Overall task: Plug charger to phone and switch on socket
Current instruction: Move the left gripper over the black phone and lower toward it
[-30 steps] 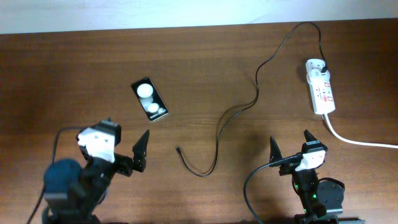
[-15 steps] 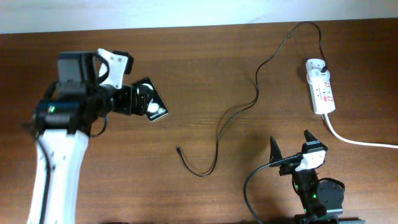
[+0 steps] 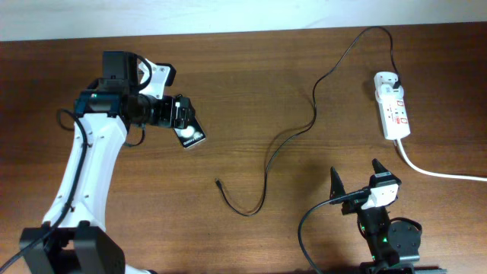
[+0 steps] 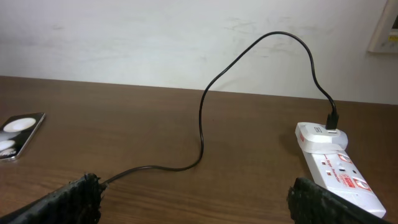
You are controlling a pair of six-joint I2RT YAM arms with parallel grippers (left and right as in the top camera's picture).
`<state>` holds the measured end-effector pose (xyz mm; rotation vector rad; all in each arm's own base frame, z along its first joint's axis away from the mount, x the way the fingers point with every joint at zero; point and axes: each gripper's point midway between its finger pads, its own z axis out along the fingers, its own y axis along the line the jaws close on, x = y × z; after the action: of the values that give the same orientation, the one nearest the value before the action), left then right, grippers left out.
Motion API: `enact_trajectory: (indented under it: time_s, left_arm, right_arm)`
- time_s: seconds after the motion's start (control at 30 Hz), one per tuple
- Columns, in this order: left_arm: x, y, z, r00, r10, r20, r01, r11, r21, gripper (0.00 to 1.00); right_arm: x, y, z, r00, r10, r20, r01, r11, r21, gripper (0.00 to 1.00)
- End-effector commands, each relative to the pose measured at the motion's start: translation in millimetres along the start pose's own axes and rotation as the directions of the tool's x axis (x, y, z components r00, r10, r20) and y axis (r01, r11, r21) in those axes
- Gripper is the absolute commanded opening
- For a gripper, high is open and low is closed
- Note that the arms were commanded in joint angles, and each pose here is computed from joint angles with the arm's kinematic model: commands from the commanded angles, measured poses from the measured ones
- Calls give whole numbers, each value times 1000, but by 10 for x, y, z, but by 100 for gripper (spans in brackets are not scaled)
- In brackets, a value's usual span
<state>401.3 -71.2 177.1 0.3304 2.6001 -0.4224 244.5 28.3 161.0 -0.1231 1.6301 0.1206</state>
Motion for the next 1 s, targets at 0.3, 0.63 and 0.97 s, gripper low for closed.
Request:
enact_trajectory:
  time_s: [0.3,0.63,0.97]
  left_arm:
    - [-65,61,40,1000,19,9,-19,1000,-21,35]
    - [34,320,307,986,-163,-41,157,980,-119,12]
    - [117,550,500,955,-291,-49,274,935,-224,14]
  right_arm:
    - [22,7,-1,1000,-7,-3,7,1000,-1,99]
    - [22,8,-1,1000,-7,-3,7,1000,-2,99]
    - [22,8,-1,1000,-7,-3,7,1000,-2,99]
